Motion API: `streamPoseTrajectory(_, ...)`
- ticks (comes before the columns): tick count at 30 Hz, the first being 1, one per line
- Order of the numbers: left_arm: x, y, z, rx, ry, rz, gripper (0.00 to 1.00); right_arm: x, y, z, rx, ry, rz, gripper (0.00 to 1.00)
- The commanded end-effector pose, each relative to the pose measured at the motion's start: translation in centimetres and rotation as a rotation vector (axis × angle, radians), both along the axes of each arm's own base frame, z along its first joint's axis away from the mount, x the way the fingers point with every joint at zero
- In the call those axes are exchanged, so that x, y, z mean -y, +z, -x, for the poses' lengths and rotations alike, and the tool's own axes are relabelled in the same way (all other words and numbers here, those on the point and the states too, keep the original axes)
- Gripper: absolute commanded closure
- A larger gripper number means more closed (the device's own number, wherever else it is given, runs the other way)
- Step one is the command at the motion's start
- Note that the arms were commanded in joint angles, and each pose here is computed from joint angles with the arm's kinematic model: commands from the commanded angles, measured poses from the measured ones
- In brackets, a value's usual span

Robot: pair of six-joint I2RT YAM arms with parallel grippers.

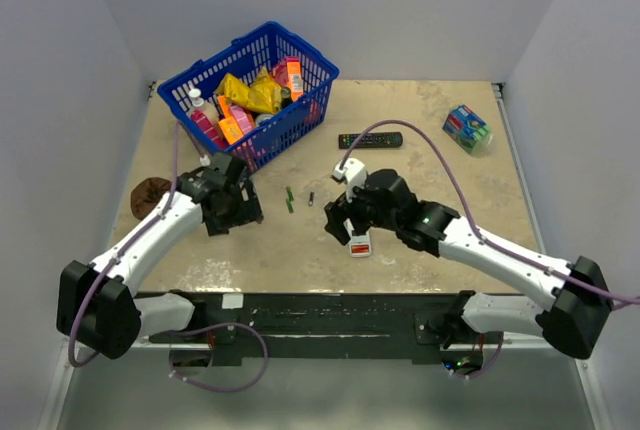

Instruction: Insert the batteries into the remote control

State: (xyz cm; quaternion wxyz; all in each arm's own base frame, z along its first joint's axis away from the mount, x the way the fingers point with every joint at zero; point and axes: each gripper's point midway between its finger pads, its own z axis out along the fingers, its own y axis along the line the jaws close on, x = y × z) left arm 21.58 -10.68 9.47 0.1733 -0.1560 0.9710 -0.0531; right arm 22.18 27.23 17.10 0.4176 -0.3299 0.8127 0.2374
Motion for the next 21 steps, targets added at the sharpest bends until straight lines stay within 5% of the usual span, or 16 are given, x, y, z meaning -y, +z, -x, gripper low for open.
streamPoseTrajectory(1,-0.1,6.0,-6.3,0.26,0.028,0.107,0.15,-5.8,1.6,2.9,0.04,0.266,-0.028,0.16)
streamPoseTrajectory(10,-5.0,20.9,-9.6,0.685,0.126,0.018,0.13,-15.0,-2.2,5.8,0.0,0.454,0.146,0.23)
streamPoseTrajectory(16,-6.4,28.6,-8.0,0.884,0.159,0.016,0.13,-20.6,-5.2,6.5,0.022,0.489,0.226,0.33)
streamPoseTrajectory(21,-6.5,32.3,-6.4,0.969,0.159,0.018,0.13,-24.2,-6.8,7.7,0.121,0.476,0.268,0.29)
